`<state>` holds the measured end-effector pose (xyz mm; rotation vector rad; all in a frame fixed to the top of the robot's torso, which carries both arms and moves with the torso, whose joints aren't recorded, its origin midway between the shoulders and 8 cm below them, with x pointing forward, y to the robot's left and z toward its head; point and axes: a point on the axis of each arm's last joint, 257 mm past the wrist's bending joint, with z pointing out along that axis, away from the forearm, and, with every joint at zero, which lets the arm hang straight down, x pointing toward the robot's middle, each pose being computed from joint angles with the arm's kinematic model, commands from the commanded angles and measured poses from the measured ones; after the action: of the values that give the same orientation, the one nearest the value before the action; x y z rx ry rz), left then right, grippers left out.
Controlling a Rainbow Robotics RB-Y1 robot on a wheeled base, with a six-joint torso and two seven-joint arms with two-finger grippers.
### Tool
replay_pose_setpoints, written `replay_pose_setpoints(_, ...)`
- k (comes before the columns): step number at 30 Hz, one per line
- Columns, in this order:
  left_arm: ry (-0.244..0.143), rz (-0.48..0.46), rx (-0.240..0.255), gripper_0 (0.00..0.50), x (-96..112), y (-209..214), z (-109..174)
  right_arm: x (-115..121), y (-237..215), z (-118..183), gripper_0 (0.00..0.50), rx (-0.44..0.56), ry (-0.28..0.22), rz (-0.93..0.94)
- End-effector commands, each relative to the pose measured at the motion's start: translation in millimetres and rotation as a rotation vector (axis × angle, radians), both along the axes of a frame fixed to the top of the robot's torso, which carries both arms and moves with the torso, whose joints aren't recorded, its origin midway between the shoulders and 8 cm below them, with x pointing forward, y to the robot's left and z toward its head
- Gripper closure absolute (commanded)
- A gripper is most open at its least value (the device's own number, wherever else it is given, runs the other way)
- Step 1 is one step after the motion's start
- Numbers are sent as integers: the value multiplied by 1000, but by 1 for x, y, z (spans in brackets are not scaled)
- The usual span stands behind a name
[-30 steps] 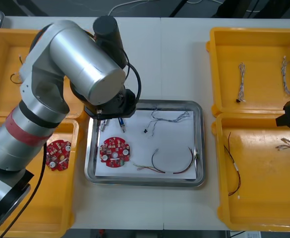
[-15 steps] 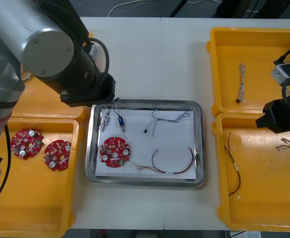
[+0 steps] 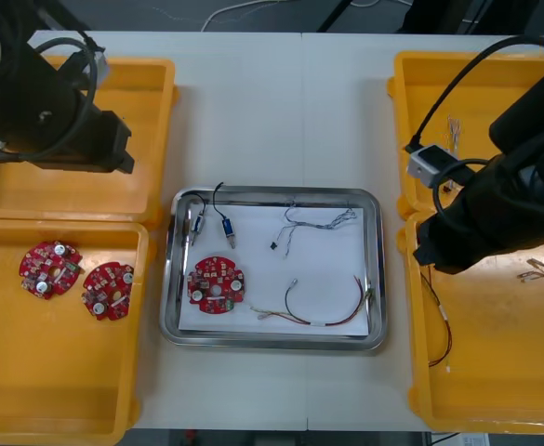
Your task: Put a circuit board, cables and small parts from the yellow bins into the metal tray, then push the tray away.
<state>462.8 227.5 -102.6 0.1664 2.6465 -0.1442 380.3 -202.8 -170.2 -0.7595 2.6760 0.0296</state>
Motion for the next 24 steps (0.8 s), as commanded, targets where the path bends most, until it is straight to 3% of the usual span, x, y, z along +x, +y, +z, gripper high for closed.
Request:
replay_pose_setpoints(1, -18, 14, 87, 0, -8, 53, 6, -8, 45, 0, 0, -49, -22, 208)
replay_pose_setpoints(5, 1, 41, 105, 0, -15, 74, 1, -15, 73, -10, 0, -61, -12, 297)
replay_pose_setpoints(11, 44, 112, 87, 0, -32, 110, -15, -24, 117, -24, 0, -91, 9, 428)
replay_pose_setpoints(15, 45, 146, 99, 0, -42, 130, -19, -26, 142, -32, 0, -126, 8, 502)
replay_pose_setpoints(19, 47, 179, 132, 0, -51, 149, -27, -29, 174, -44, 0, -151, -15, 606)
replay_pose_setpoints(24, 30, 204, 132, 0, -54, 162, -30, -31, 200, -57, 0, -186, -74, 711)
